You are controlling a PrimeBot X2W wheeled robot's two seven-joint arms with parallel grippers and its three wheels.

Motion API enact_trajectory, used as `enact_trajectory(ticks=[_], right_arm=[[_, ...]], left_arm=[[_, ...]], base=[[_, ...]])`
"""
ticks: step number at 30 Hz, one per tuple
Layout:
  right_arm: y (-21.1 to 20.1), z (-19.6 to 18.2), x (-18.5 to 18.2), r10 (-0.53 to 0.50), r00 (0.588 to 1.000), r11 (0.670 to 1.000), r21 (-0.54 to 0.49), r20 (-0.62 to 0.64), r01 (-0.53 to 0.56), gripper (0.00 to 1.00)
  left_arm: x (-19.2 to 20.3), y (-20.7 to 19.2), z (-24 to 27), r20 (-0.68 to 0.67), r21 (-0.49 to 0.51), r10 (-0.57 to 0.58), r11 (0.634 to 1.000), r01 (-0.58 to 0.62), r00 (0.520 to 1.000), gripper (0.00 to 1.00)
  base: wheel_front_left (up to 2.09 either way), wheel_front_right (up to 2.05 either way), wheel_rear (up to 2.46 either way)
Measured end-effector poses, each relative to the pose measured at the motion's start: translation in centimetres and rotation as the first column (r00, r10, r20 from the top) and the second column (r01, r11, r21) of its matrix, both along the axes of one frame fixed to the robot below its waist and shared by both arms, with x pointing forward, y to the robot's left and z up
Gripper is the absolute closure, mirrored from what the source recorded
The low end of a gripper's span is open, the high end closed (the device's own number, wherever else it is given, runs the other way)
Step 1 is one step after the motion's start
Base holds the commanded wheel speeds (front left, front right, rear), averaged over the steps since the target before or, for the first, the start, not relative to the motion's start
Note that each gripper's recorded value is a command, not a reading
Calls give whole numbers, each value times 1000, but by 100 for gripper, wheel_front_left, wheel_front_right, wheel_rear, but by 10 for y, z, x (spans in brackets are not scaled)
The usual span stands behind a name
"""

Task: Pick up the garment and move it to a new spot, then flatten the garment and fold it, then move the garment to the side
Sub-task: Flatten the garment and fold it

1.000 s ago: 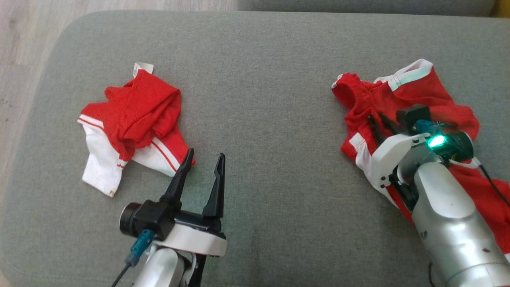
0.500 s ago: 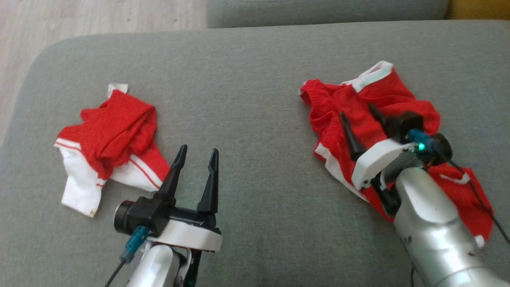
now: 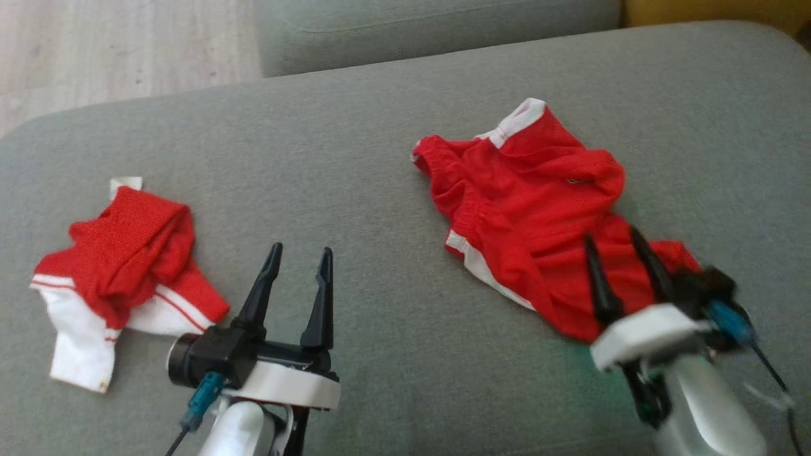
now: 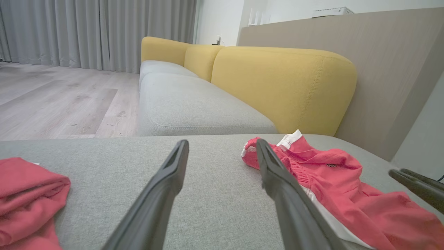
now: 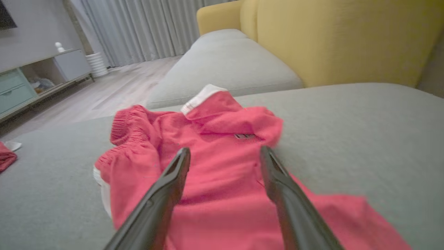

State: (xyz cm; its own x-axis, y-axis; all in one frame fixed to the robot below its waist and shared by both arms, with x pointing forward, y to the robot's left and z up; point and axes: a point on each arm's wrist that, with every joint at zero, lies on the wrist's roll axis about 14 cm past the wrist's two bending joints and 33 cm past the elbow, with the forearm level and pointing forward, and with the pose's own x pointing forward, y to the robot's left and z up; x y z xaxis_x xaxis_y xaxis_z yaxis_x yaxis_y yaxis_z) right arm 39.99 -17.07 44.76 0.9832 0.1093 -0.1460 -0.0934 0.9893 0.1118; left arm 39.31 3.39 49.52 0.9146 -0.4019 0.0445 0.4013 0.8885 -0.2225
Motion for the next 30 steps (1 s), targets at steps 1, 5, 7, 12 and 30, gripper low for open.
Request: enact_trajectory(ticks=[1, 5, 7, 12, 30], right_arm=[[-9, -3, -8, -32, 999, 999, 2, -4, 32, 0], [-44, -17, -41, -156, 987, 988, 6, -32, 156, 0], [-52, -25, -53, -187, 981, 982, 7, -55, 188, 0], [-53, -17, -52, -210, 977, 977, 42, -28, 211, 0], [-73, -27, -56, -279, 958, 958, 41, -63, 282, 0]], left_arm=[[1, -1, 0, 1, 0, -3, 1000, 3, 1000, 0], [3, -10, -2, -2, -1, -34, 999, 34, 999, 0], [3, -14, -4, -8, -2, -48, 999, 48, 999, 0], [5, -25, -14, -22, 22, -95, 995, 96, 995, 0], [9, -109, -76, -212, 234, -473, 825, 514, 855, 0]], base=[[0, 0, 0], [0, 0, 0], [0, 0, 0], [0, 0, 0], [0, 0, 0]])
